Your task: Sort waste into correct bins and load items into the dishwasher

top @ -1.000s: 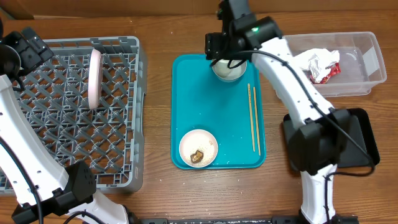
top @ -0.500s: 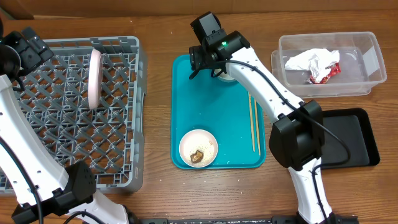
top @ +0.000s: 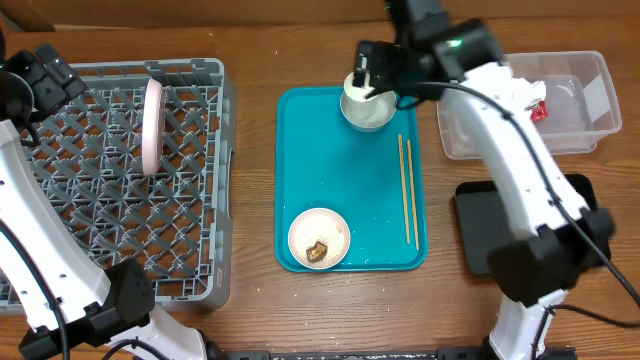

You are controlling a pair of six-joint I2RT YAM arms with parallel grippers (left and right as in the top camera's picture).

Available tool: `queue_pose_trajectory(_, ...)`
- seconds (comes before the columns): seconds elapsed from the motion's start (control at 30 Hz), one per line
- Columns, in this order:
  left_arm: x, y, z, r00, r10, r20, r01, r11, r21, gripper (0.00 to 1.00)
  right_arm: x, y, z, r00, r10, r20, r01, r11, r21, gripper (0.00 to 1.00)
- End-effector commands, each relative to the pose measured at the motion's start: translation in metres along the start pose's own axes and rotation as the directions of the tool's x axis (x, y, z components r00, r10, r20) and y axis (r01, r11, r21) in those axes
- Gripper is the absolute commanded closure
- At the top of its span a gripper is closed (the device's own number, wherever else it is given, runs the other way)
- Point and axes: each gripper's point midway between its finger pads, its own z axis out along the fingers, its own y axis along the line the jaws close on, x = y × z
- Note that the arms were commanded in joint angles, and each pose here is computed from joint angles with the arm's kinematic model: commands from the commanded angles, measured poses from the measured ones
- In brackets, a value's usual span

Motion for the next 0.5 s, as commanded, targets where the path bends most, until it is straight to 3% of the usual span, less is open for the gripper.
queue_pose_trajectory(0.0,0.0,0.001,0.001,1.0,-0.003,-0.005,0.003,1.0,0.002,0.0,0.058,0.039,0.001,0.967,-0.01,-0.256,-0.034,0.985,-0.168,0.0)
queue_pose_trajectory(0.1,0.0,0.001,0.001,1.0,-0.003,-0.005,0.003,1.0,0.001,0.0,0.098,0.042,0.008,0.933,-0.043,-0.357,0.003,0.994,-0.11,0.0)
queue_pose_trajectory(0.27,0.0,0.001,0.001,1.0,-0.003,-0.005,0.003,1.0,0.002,0.0,0.136,0.068,0.015,0.906,-0.103,-0.41,0.059,0.991,-0.121,0.0)
queue_pose_trajectory(0.47,0.0,0.001,0.001,1.0,-0.003,-0.005,0.003,1.0,0.002,0.0,0.136,0.071,0.017,0.918,-0.13,-0.374,0.102,0.99,-0.093,0.0)
